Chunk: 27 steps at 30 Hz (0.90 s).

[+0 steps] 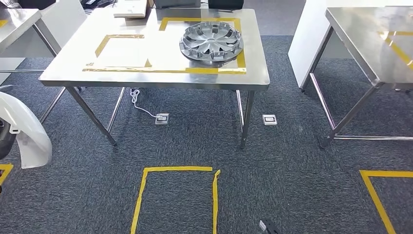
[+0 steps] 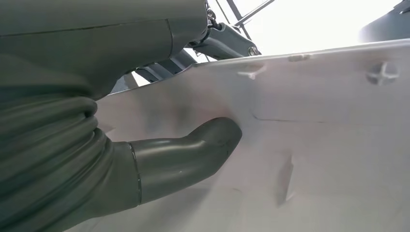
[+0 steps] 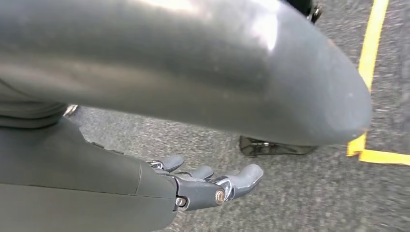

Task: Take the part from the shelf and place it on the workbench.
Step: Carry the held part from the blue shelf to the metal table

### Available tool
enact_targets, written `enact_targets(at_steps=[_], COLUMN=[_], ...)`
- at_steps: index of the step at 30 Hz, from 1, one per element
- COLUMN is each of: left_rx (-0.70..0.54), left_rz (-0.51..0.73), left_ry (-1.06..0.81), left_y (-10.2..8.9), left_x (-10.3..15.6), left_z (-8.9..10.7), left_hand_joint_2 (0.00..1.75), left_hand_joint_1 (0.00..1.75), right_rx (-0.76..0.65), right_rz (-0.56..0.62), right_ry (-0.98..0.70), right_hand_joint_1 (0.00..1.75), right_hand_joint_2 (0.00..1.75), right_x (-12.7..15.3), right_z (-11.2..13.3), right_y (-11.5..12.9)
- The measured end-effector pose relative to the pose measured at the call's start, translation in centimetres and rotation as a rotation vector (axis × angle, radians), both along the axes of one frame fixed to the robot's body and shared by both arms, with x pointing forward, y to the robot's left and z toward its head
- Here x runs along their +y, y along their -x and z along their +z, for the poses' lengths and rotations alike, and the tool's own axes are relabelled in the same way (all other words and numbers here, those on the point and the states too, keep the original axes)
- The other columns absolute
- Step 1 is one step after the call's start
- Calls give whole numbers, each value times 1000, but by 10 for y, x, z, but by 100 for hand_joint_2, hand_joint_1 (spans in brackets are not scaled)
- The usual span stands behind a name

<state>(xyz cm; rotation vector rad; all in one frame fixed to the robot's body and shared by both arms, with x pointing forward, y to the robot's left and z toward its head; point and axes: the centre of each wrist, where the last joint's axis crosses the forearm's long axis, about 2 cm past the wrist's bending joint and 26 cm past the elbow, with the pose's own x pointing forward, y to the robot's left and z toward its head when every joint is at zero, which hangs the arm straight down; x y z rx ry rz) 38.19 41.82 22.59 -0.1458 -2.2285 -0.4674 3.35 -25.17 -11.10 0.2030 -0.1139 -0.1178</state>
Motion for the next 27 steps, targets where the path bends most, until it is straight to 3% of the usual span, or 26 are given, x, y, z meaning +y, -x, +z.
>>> enact_targets(at_steps=[9, 27], left_rx=[-17, 8], left_rz=[-6, -10], left_ry=[5, 15], left_y=[-7, -2], left_x=[-2, -3], left_z=[8, -3], left_hand_joint_2=[175, 175], left_hand_joint_1=[175, 175], right_rx=[3, 14], right_rz=[2, 8], right_ry=[-1, -3], right_hand_joint_1=[0, 0], right_hand_joint_2=[0, 0], right_x=[0, -1], right_z=[0, 0], right_y=[-4, 0])
